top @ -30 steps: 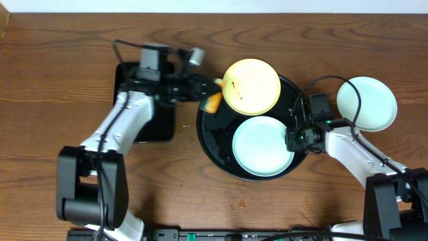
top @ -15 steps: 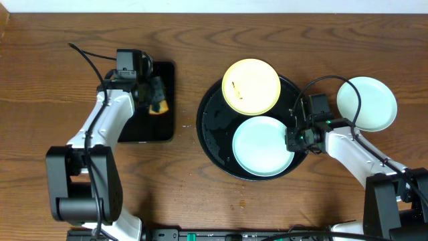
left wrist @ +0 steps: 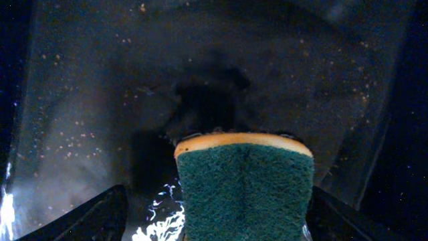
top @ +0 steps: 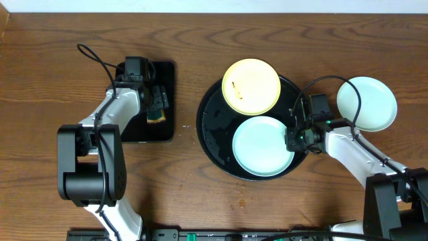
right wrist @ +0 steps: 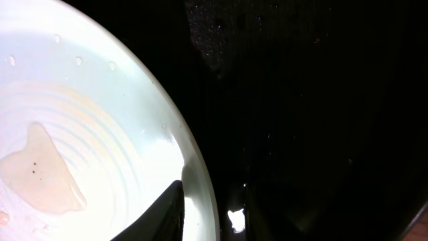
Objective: Clean dirty plates on tray and stack at the side
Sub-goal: 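Return the sponge with the left gripper to the black tray, then lift the cleaned plate with the right gripper and carry it rightward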
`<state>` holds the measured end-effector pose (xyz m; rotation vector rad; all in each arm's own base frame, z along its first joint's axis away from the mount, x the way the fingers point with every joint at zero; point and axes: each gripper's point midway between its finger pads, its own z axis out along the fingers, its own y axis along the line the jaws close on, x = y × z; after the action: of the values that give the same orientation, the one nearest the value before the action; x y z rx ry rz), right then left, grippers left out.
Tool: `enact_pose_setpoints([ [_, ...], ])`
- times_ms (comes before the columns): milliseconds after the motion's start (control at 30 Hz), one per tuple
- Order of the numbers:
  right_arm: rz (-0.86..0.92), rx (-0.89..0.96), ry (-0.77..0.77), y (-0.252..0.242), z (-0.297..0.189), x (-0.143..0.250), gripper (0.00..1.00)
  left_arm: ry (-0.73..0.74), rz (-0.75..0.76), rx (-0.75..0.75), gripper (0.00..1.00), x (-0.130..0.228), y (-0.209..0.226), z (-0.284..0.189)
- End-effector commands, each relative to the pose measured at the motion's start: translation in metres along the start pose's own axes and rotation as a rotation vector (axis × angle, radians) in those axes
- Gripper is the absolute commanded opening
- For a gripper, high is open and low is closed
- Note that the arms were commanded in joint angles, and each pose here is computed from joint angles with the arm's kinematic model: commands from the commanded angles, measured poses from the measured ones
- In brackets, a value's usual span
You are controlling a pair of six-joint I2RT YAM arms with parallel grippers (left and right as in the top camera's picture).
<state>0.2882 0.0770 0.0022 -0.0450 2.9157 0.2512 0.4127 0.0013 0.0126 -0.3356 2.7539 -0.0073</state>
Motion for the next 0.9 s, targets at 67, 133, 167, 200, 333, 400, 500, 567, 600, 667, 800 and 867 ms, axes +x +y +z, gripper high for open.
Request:
enact_pose_setpoints([
  [67, -0.008, 0.006, 0.003, 0.0, 0.003, 0.002, 0.27, -0.002, 0.005, -0.024, 0.85, 0.001, 0.005, 0.001],
  [133, -0.009, 0.004, -0.004, 0.0, 0.004, 0.001, 0.26, -0.002, 0.004, -0.024, 0.86, 0.001, 0.005, 0.001],
  [167, -0.009, 0.003, -0.01, 0.0, 0.005, 0.001, 0.25, -0.001, 0.005, -0.024, 0.86, 0.001, 0.005, 0.001],
  [200, -0.01, 0.003, -0.015, 0.0, 0.007, 0.001, 0.25, -0.002, 0.005, -0.024, 0.87, 0.001, 0.005, 0.001],
  [333, -0.012, 0.001, -0.027, -0.001, 0.009, 0.001, 0.07, -0.002, 0.004, -0.024, 0.88, 0.001, 0.005, 0.001],
  [400, -0.013, -0.002, -0.043, 0.001, 0.005, -0.005, 0.01, -0.002, 0.005, -0.024, 0.89, 0.001, 0.005, 0.001],
  [500, -0.019, -0.023, -0.079, 0.008, -0.011, -0.018, 0.01, -0.002, 0.005, -0.024, 0.89, 0.001, 0.005, 0.001],
  [567, -0.024, -0.029, -0.113, 0.012, -0.027, -0.029, 0.01, -0.002, 0.005, -0.024, 0.89, 0.001, 0.005, 0.001],
  [600, -0.027, -0.032, -0.139, 0.014, -0.037, -0.035, 0.01, -0.002, 0.005, -0.024, 0.89, 0.001, 0.005, 0.001],
  [667, -0.036, -0.037, -0.205, 0.018, -0.059, -0.05, 0.01, -0.002, 0.005, -0.024, 0.89, 0.001, 0.005, 0.001],
  [800, -0.056, -0.056, -0.359, 0.028, -0.106, -0.075, 0.01, -0.002, 0.005, -0.024, 0.9, 0.001, 0.005, 0.001],
  [867, -0.078, -0.039, -0.43, 0.028, -0.128, -0.084, 0.01, -0.002, 0.005, -0.024, 0.9, 0.001, 0.005, 0.001],
])
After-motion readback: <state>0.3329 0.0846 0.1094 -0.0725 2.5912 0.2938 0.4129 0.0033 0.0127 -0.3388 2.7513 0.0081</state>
